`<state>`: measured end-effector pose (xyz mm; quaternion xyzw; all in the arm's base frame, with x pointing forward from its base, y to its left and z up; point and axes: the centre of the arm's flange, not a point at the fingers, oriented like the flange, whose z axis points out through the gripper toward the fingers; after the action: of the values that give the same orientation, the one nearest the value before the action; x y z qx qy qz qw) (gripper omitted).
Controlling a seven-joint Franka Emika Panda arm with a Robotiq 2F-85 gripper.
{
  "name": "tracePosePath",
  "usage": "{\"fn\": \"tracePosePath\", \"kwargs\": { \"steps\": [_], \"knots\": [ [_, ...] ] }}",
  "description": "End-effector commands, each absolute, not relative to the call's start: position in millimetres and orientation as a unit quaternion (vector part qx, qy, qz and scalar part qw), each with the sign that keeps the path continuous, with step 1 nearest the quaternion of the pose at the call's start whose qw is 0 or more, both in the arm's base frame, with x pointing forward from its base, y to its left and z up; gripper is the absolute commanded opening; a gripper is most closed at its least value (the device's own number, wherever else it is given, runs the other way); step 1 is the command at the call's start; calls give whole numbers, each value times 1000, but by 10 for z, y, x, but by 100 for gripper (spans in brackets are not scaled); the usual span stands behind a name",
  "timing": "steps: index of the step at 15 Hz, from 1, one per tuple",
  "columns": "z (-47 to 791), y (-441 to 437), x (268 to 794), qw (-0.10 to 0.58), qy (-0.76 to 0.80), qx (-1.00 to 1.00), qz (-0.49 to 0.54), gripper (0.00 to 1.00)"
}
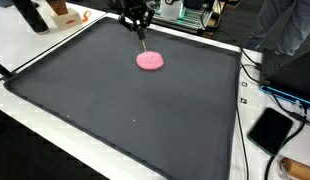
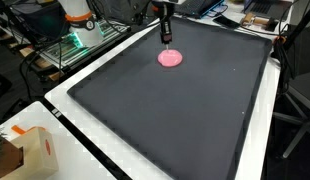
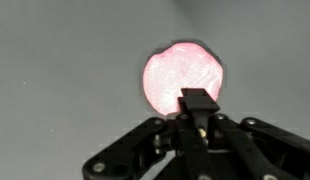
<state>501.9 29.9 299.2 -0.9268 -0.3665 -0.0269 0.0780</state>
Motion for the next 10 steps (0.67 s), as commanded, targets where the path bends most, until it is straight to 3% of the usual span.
{"fn": "tracePosePath", "kwargs": {
  "steps": [1,10],
  "knots": [
    [2804,205,4991,95,-365,-925,-36,3],
    [2566,182,5014,105,-362,-926,-31,3]
  ]
}}
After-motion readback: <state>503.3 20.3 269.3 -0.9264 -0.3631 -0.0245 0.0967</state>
